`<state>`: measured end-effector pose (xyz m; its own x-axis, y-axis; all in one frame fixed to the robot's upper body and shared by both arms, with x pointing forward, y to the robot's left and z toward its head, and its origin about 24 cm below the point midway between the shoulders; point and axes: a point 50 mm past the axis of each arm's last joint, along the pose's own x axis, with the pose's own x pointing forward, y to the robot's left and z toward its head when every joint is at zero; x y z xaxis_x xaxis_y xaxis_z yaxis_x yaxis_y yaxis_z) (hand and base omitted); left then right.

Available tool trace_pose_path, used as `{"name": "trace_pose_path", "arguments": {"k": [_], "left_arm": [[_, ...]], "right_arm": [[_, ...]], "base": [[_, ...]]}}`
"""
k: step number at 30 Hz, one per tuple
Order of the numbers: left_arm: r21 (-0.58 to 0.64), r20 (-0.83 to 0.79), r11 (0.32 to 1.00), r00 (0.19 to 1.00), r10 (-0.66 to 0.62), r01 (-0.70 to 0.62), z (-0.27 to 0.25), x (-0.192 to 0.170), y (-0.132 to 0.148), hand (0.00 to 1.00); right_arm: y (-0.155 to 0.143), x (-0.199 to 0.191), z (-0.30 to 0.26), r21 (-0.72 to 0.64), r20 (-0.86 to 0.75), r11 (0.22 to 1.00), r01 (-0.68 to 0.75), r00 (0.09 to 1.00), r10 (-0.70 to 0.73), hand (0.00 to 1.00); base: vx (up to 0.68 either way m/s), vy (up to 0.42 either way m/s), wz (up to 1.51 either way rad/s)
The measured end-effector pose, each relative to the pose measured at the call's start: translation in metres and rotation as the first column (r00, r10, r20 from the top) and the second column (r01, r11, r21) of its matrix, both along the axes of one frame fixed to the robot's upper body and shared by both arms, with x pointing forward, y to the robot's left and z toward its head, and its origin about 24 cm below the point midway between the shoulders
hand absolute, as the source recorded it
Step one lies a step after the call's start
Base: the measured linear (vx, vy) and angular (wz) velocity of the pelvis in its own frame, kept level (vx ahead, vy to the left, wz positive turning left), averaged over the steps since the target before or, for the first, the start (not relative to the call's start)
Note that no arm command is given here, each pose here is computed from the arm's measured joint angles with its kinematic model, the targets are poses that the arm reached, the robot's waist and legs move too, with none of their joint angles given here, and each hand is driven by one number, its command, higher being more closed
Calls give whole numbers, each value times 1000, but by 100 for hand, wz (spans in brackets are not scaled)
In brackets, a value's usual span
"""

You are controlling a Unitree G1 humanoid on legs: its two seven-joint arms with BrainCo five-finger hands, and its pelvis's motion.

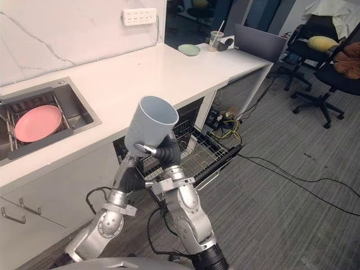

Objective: Walk over to the sink, pick up the cup, carry it to the dishwasher, place the cup inside the dishwasher, then close the dishwasher door

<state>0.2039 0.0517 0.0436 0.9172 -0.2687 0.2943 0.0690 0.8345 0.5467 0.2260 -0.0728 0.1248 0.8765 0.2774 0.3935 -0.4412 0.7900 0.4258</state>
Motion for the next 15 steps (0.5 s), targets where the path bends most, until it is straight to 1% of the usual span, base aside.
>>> {"name": "trace_pose_path", "arguments": {"k": [4, 9, 15], "left_arm": [[-31, -12, 999, 1000, 12, -12, 1, 1, 0, 0], [-55, -15, 995, 997, 78, -79, 3, 9, 11, 0], [-95, -32, 989, 993, 113, -116, 4, 11, 14, 0]], "right_arm": [[-1, 1, -2, 12, -14, 1000, 19, 1000, -18, 100], [-10, 0, -8, 22, -44, 997, 68, 997, -67, 100], [-18, -1, -12, 36, -58, 993, 111, 992, -109, 100]], "base": [[0, 0, 0], [0, 0, 0], [0, 0, 0]]}}
